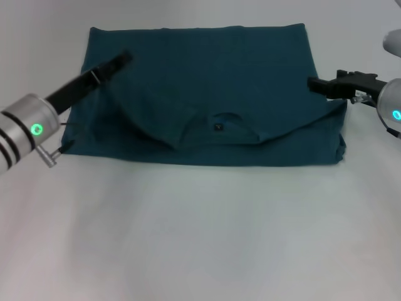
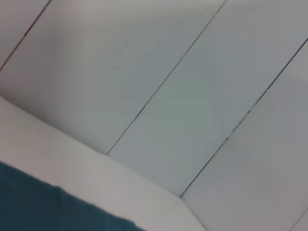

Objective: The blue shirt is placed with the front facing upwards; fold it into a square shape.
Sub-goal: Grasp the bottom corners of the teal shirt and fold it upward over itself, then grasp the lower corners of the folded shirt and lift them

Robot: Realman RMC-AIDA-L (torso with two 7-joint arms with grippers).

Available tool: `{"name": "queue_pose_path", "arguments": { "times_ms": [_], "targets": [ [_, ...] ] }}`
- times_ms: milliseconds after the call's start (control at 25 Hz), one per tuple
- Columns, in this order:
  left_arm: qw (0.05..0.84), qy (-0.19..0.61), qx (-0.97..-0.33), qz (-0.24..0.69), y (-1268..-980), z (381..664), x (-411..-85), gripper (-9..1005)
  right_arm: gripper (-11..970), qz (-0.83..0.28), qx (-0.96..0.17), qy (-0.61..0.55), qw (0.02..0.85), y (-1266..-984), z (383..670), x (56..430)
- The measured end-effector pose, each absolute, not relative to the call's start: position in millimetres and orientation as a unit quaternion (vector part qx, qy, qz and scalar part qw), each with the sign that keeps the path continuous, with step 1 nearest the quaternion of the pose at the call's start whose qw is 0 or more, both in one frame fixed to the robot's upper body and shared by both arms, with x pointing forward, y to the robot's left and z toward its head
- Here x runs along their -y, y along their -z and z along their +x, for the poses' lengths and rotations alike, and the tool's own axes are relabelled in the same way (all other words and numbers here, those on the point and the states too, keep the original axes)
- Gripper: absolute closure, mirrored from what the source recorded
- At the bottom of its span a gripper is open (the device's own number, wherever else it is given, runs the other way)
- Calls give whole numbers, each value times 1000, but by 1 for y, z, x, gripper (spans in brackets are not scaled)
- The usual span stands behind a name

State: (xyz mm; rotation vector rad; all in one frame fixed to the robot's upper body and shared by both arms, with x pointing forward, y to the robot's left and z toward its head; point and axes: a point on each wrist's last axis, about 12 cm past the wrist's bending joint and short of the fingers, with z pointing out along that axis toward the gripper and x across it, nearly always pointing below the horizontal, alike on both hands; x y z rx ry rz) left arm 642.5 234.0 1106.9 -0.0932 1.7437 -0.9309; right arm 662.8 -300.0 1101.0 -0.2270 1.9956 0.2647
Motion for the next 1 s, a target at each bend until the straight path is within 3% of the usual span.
{"name": "queue_pose_path", "arguments": {
  "times_ms": [240,640,1000],
  "targets": [
    [568,431,-701,-16,-1116,626,-251,157,172,-73,-832,-146,530,-1103,645,323],
    [548,438,-712,-14,-1102,603,-267,138,178,-33,-860,-227,456,-1104,616,358],
    [527,422,-737,16,-1092,587,-276,143,180,-13,-891,-273,361,-1103,604,360]
  ]
}}
